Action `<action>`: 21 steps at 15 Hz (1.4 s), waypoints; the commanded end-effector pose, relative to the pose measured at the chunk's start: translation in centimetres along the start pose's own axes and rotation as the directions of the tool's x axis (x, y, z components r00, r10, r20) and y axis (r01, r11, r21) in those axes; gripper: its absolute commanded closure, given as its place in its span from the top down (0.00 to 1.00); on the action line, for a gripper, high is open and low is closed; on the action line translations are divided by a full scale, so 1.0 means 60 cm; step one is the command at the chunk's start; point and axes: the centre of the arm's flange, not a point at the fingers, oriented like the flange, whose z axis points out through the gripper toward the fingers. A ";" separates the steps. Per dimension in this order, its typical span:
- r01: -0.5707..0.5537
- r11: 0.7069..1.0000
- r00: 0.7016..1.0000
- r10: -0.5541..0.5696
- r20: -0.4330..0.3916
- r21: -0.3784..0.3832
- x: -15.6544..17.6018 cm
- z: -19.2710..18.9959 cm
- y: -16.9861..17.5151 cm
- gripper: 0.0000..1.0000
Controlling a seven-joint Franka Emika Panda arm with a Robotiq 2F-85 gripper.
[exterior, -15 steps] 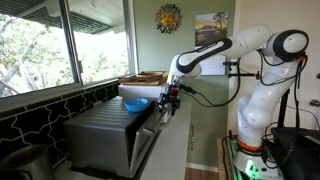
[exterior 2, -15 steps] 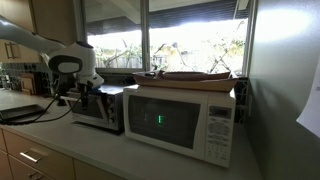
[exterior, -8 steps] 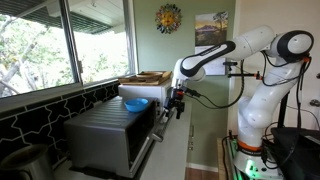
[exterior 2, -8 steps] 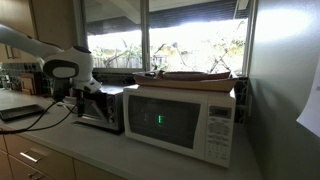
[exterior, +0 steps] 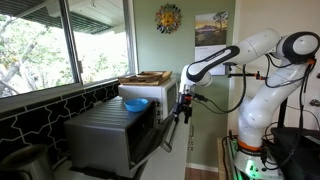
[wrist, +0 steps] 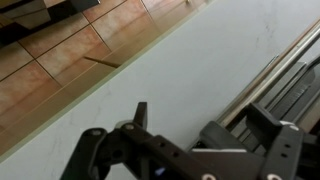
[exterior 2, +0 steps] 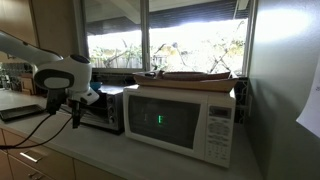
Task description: Open the microwave door of the microwave on the left and then put the blue bowl inside
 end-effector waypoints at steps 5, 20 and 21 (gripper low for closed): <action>-0.052 0.999 0.998 0.053 0.024 -0.015 -0.005 0.019 0.045 1.00; -0.109 0.982 0.979 0.134 0.157 -0.156 -0.010 0.036 0.089 1.00; -0.114 0.980 0.980 0.139 0.146 -0.162 -0.008 0.035 0.091 1.00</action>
